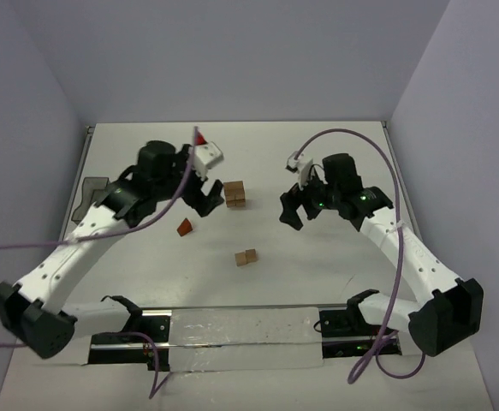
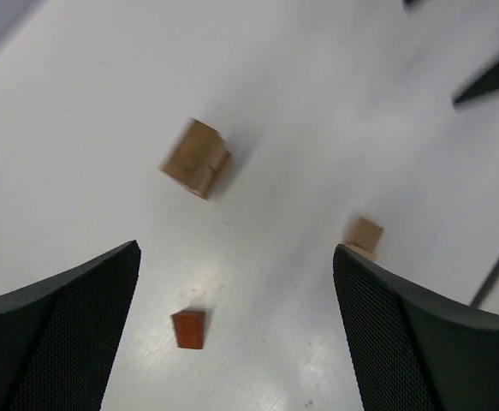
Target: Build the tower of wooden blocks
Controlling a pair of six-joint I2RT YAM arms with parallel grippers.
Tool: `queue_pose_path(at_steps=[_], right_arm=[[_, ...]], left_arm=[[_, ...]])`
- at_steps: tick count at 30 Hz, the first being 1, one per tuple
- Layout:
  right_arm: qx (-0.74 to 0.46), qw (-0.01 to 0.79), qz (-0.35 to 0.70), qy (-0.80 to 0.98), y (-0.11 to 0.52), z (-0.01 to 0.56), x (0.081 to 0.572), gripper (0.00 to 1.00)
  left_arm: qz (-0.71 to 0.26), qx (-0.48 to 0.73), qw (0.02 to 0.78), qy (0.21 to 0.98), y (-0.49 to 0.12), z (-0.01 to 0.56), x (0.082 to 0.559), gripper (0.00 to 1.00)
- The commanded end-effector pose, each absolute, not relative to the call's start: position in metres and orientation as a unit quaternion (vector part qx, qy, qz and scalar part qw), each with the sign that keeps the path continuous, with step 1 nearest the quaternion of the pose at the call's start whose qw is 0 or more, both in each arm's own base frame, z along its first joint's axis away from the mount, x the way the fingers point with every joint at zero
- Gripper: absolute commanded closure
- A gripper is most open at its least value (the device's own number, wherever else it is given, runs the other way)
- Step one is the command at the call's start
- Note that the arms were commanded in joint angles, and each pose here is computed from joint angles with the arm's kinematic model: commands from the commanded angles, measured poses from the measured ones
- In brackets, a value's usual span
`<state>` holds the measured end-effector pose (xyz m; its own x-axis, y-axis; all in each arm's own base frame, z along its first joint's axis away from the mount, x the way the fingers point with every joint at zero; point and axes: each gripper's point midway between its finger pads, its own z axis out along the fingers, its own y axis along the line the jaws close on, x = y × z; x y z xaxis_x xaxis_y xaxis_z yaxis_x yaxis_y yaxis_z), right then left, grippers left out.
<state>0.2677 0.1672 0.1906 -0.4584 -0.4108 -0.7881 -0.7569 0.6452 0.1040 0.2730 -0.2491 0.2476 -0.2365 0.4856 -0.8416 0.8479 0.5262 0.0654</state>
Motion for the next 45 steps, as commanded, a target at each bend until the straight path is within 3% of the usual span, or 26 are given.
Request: queue_pose_path(at_steps=[1, 5, 11, 15, 23, 45], right_arm=[[-0.383, 0.42, 0.233, 0.789, 0.211, 0.221, 0.251, 0.0], [-0.353, 0.381, 0.307, 0.797, 0.239, 0.22, 0.244, 0.0], [-0.316, 0.237, 0.369, 0.841, 0.269, 0.186, 0.231, 0.0], [-0.298, 0.296, 0.308, 0.853, 0.282, 0.184, 0.238, 0.01], [-0.223, 0.284, 0.125, 0.924, 0.294, 0.124, 0.225, 0.0], [-0.186, 0.178, 0.093, 0.962, 0.305, 0.053, 0.205, 0.0]], left_arm=[[-0.192, 0.306, 0.523, 0.772, -0.209, 0.296, 0.283, 0.01], [-0.156, 0.24, 0.542, 0.79, -0.166, 0.293, 0.285, 0.01], [-0.093, 0.176, 0.571, 0.796, -0.114, 0.289, 0.278, 0.01], [-0.054, 0.134, 0.568, 0.81, -0.085, 0.276, 0.28, 0.01], [-0.066, 0.083, 0.559, 0.822, -0.071, 0.26, 0.281, 0.01], [-0.073, 0.078, 0.58, 0.808, -0.069, 0.27, 0.277, 0.01]])
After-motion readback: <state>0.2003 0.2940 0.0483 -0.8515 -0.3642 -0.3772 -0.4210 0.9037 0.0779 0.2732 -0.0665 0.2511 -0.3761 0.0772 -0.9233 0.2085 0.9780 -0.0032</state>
